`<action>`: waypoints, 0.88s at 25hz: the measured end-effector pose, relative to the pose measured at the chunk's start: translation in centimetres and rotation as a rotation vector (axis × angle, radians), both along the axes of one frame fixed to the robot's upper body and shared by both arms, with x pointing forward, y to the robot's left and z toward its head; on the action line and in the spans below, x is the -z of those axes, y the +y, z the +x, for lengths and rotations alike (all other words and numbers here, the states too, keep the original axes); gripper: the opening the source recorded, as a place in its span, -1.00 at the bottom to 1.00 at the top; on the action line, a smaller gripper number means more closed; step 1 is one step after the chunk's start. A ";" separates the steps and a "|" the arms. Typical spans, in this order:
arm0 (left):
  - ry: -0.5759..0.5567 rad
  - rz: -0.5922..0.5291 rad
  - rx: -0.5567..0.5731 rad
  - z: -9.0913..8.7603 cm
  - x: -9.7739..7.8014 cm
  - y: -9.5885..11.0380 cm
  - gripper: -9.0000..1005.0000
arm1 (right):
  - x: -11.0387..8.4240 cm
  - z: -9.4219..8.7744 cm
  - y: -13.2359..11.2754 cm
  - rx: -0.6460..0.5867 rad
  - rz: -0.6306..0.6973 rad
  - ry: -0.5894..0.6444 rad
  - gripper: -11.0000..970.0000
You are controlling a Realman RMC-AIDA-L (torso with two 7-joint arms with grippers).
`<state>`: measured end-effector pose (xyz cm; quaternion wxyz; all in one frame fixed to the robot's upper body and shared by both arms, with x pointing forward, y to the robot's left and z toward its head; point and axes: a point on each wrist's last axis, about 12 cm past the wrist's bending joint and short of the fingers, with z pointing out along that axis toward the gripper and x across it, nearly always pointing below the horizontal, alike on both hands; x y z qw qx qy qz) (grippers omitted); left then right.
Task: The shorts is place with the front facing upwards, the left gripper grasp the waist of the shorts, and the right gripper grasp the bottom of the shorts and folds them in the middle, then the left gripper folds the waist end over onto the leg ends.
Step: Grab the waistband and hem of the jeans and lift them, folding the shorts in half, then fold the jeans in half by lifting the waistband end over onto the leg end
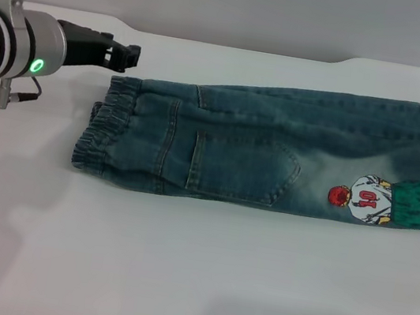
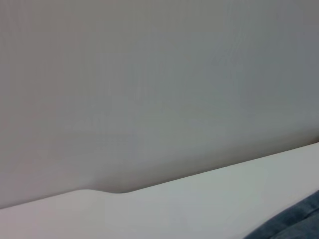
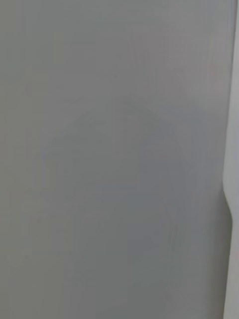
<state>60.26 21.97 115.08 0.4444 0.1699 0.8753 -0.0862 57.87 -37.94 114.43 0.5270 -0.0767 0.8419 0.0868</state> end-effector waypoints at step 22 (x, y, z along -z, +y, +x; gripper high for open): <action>0.122 -0.001 -0.042 -5.2 0.8 2.8 0.69 | 10.8 -3.3 7.4 -0.064 -0.176 -0.315 -0.41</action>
